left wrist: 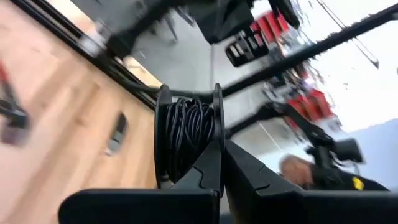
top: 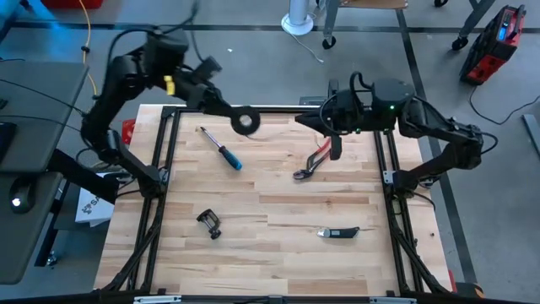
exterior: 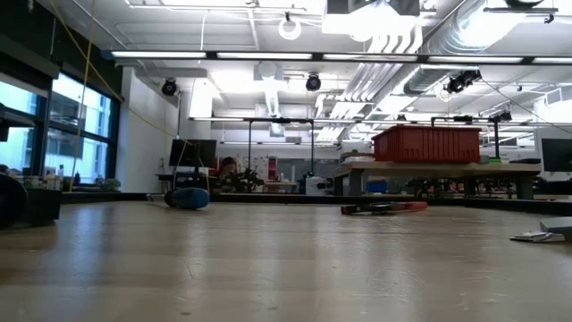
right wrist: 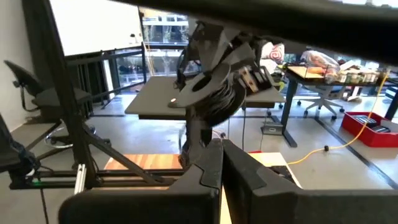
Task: Coil cords
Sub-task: Coil the black wire onto the black spool
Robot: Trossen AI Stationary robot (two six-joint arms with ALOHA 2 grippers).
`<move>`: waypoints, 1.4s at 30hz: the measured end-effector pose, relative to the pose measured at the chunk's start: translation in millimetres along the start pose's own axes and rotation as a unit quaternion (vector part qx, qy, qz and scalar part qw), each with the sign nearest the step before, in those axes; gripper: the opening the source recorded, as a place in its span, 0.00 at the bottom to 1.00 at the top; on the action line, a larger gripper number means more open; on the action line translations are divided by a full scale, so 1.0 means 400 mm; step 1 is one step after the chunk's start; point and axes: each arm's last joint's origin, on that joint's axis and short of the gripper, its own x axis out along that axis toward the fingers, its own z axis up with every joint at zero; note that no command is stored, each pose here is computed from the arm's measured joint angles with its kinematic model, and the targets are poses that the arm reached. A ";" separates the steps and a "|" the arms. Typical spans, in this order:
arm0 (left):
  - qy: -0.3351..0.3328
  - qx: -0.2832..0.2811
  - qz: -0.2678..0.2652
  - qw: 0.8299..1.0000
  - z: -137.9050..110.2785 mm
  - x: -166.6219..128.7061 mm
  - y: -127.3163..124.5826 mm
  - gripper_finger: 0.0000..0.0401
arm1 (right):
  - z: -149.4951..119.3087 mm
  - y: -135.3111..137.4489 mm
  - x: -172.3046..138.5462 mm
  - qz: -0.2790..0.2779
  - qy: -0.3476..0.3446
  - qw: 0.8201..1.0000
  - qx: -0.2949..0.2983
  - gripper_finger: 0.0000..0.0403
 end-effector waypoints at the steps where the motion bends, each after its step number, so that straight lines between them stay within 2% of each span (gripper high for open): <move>1: 0.012 -0.004 -0.010 1.000 0.003 0.015 0.003 0.00 | 0.000 0.003 0.001 -0.001 0.000 1.000 -0.005 0.00; 6: 0.043 -0.020 -0.021 0.999 0.019 0.078 0.028 0.00 | 0.005 0.018 0.001 0.004 -0.010 1.000 -0.009 0.00; 9: 0.042 -0.010 -0.023 0.999 0.030 0.095 0.038 0.00 | 0.003 0.029 -0.005 0.003 -0.001 1.000 -0.006 0.00; 14: 0.002 0.072 -0.051 0.996 0.043 0.072 0.012 0.00 | 0.002 0.037 -0.004 0.007 0.000 1.000 0.005 0.00; 17: -0.037 0.133 -0.049 0.989 0.044 0.044 -0.010 0.00 | -0.007 0.037 0.012 0.006 0.010 1.000 0.014 0.02; 20: -0.080 0.201 -0.022 0.976 0.036 0.011 -0.033 0.00 | -0.019 0.034 0.035 -0.012 0.019 1.000 0.009 0.10; 25: -0.129 0.319 0.023 0.939 0.011 -0.041 -0.071 0.00 | -0.061 0.029 0.100 -0.066 0.060 0.995 -0.046 0.32; 30: -0.157 0.375 0.056 0.912 -0.016 -0.067 -0.103 0.00 | -0.098 0.020 0.156 -0.105 0.092 0.984 -0.107 0.49; 34: -0.160 0.383 0.071 0.907 -0.031 -0.074 -0.114 0.00 | -0.132 0.018 0.206 -0.128 0.112 0.978 -0.119 0.51; 39: -0.161 0.385 0.073 0.906 -0.035 -0.068 -0.118 0.00 | -0.154 0.025 0.259 -0.086 0.089 0.989 -0.085 0.52; 42: -0.161 0.397 0.071 0.901 -0.037 -0.067 -0.122 0.00 | -0.159 0.013 0.288 -0.070 0.059 0.995 -0.044 0.52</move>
